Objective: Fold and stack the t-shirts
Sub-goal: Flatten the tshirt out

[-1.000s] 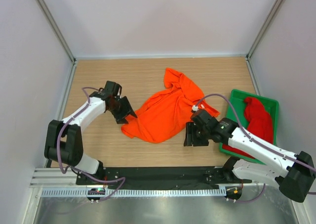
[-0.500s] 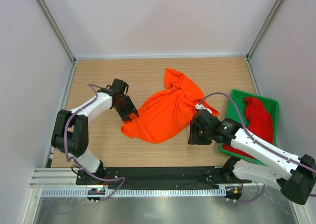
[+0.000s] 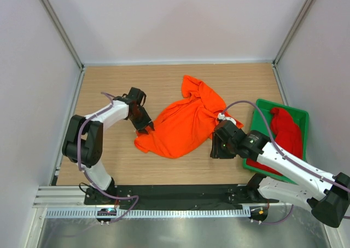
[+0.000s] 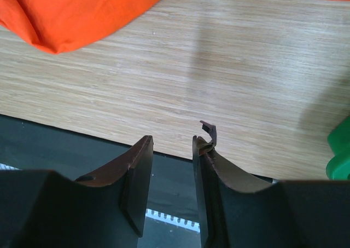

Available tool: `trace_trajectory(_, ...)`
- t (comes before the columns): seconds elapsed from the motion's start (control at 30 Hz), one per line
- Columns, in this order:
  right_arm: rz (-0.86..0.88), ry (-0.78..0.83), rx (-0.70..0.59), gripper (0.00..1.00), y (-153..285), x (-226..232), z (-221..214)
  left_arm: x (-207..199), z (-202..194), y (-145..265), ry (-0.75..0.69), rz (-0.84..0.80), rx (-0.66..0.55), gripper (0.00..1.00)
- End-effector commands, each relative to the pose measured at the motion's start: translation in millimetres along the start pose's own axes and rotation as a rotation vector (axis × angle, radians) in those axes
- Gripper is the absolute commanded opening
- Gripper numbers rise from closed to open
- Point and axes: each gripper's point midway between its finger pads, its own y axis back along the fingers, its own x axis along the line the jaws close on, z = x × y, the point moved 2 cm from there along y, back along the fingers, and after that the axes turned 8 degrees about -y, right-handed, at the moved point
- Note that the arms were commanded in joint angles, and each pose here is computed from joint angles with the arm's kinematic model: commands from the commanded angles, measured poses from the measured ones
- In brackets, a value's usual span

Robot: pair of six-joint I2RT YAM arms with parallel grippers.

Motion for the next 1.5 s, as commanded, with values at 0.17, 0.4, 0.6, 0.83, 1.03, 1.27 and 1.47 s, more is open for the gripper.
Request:
trace_trajectory(0.17,0.023,0.0,-0.037,0.41,5,4,6,-16,18,2,-0.031,-0.025,-0.065,0.27)
trace_trajectory(0.4,-0.011,-0.025,-0.038,0.4,2,0,7,-17,14,1,-0.048,-0.038,-0.049,0.08)
trace_trajectory(0.6,-0.14,-0.066,-0.031,0.49,-5,-13,13,-8,7,22,-0.073,-0.021,-0.08,0.0)
trace_trajectory(0.83,-0.169,-0.175,0.029,0.56,-13,-34,37,27,-27,69,-0.106,0.026,-0.117,0.0)
trace_trajectory(1.03,-0.192,-0.239,0.054,0.56,-29,-54,64,48,-60,101,-0.096,-0.042,-0.183,0.0)
trace_trajectory(1.27,-0.243,-0.276,0.061,0.5,-44,-62,97,59,-64,138,-0.201,-0.038,-0.266,0.0)
trace_trajectory(1.47,-0.115,-0.501,0.019,0.59,-41,-71,132,55,-56,146,-0.338,-0.005,-0.243,0.0)
